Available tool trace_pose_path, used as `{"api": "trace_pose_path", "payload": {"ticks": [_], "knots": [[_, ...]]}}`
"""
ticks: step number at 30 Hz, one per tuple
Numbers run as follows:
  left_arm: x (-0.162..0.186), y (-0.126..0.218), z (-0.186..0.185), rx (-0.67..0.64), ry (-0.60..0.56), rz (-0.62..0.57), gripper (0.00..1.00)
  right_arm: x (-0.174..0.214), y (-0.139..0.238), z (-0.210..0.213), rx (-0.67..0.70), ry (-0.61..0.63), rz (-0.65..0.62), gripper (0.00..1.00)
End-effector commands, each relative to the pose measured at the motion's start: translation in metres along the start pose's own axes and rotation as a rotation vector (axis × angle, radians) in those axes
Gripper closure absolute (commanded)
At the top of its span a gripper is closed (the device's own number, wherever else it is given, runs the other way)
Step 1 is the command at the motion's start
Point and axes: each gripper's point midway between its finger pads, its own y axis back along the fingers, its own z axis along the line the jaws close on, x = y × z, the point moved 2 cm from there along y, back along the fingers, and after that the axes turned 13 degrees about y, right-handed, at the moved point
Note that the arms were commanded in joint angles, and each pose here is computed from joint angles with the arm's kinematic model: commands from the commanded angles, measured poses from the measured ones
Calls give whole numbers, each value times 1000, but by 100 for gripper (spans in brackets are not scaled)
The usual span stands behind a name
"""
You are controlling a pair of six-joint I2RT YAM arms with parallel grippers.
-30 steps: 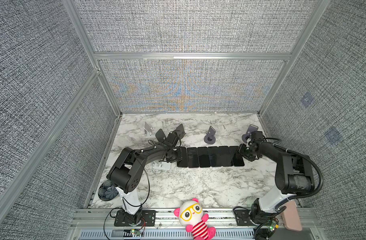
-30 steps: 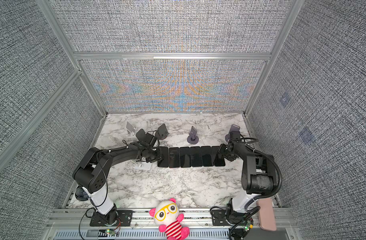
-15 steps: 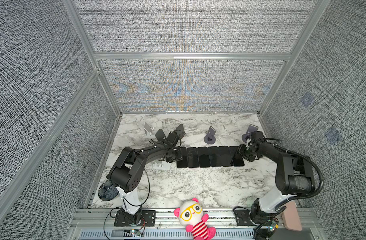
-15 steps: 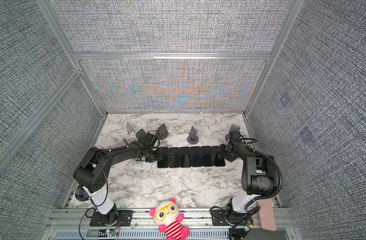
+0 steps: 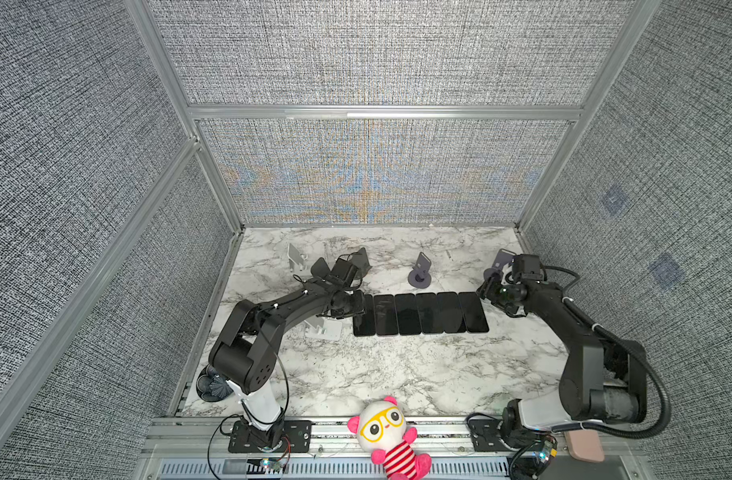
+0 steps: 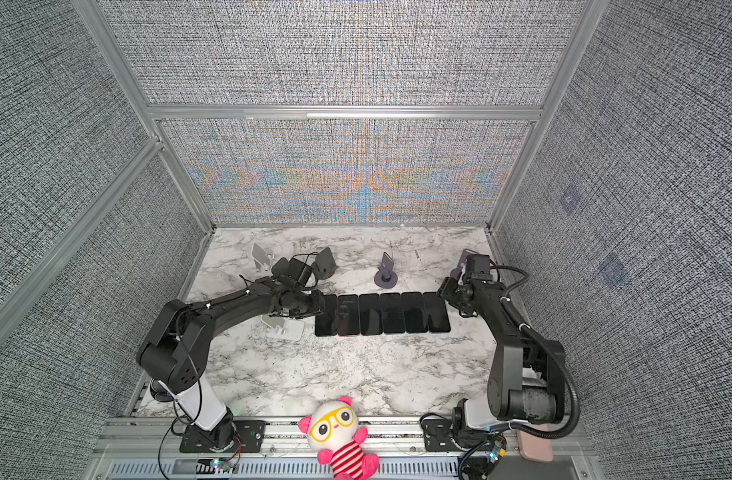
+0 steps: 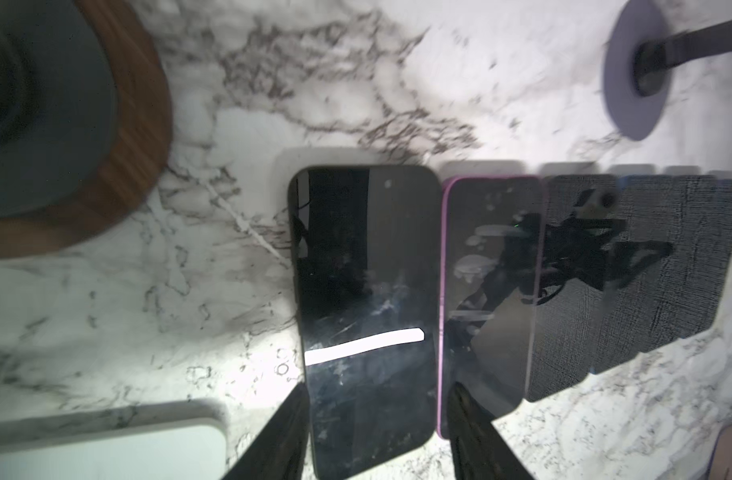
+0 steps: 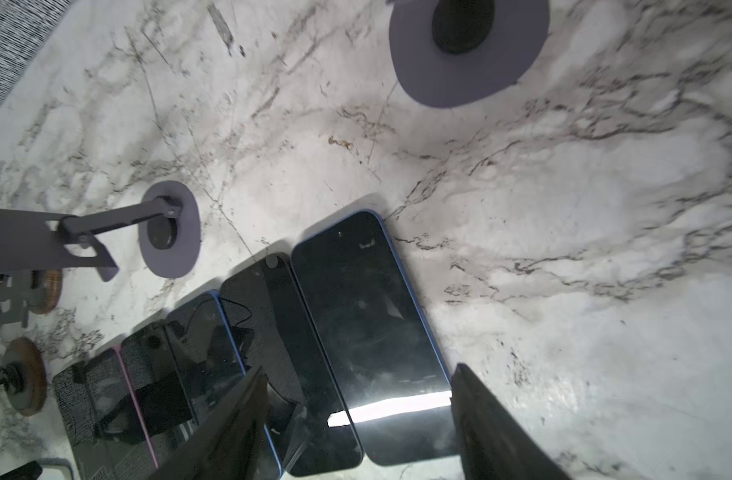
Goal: Remove the phone from the phone stand
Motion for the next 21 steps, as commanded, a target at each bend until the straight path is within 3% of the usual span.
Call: {"api": "trace_pose_path", "payload": {"ticks": [1, 4, 8, 9, 12, 15, 21], "knots": [[-12, 25, -15, 32, -95, -88, 43, -4, 11, 6, -10, 39, -24, 29], [-28, 59, -24, 31, -161, -207, 35, -10, 18, 13, -14, 96, -76, 25], [-51, 106, -17, -80, -231, -391, 26, -16, 22, 21, 39, 195, -116, 18], [-56, 117, -12, -118, -249, -436, 23, -16, 22, 23, 52, 219, -123, 10], [-66, 145, 10, -226, -261, -573, 2, -15, 20, 30, 83, 302, -158, 1], [-70, 162, 36, -305, -249, -712, 1, -14, 15, 38, 110, 393, -209, 1], [-67, 186, 106, -510, -122, -901, 2, -11, 2, 36, 187, 459, -244, 1]]}}
